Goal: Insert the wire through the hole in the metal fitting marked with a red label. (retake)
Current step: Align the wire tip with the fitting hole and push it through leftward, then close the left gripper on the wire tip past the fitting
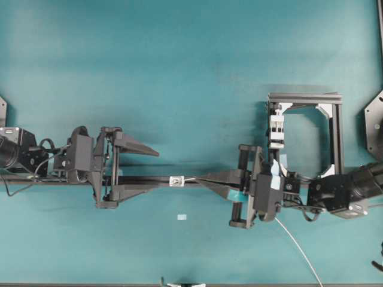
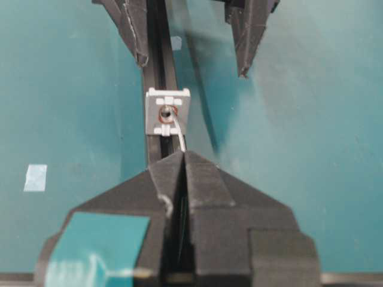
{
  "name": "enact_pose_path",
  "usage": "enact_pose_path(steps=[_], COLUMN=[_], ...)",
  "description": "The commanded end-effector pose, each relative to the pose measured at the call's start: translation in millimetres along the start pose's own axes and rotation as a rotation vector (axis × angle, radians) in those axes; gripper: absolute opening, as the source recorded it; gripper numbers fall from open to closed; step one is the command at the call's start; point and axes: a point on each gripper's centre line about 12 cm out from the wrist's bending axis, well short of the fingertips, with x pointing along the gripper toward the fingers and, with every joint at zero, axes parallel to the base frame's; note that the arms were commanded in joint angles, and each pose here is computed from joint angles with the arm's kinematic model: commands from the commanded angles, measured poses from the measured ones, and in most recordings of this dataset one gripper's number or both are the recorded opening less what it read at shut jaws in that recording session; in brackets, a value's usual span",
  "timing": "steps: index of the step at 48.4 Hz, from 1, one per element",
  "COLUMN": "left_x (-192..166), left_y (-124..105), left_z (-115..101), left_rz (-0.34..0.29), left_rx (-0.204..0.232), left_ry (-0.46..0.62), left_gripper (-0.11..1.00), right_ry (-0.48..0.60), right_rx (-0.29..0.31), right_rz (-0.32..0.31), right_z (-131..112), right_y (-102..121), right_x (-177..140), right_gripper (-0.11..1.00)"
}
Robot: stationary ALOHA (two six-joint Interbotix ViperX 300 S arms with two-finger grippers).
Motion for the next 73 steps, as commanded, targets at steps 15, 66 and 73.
enact_pose_path(steps=[15, 66, 73], left_x=[4, 14, 14], left_y=[-5, -13, -13], left_z=[12, 30, 29], left_rz=[-0.013, -0.024, -0.022], left_rx=[-0.013, -0.063, -0.063], left_ry=[-0.040, 0.036, 0.038], left_gripper=[0.72, 0.62, 0.59], right_ry=[-0.048, -0.040, -0.043], right_rx=[0.003, -0.003, -0.003], right_rz=[0.039, 0.066, 0.068], right_z=[17, 19, 22], right_y=[8, 13, 12], right_x=[16, 23, 21], right_gripper=[0.03, 0.03, 0.03])
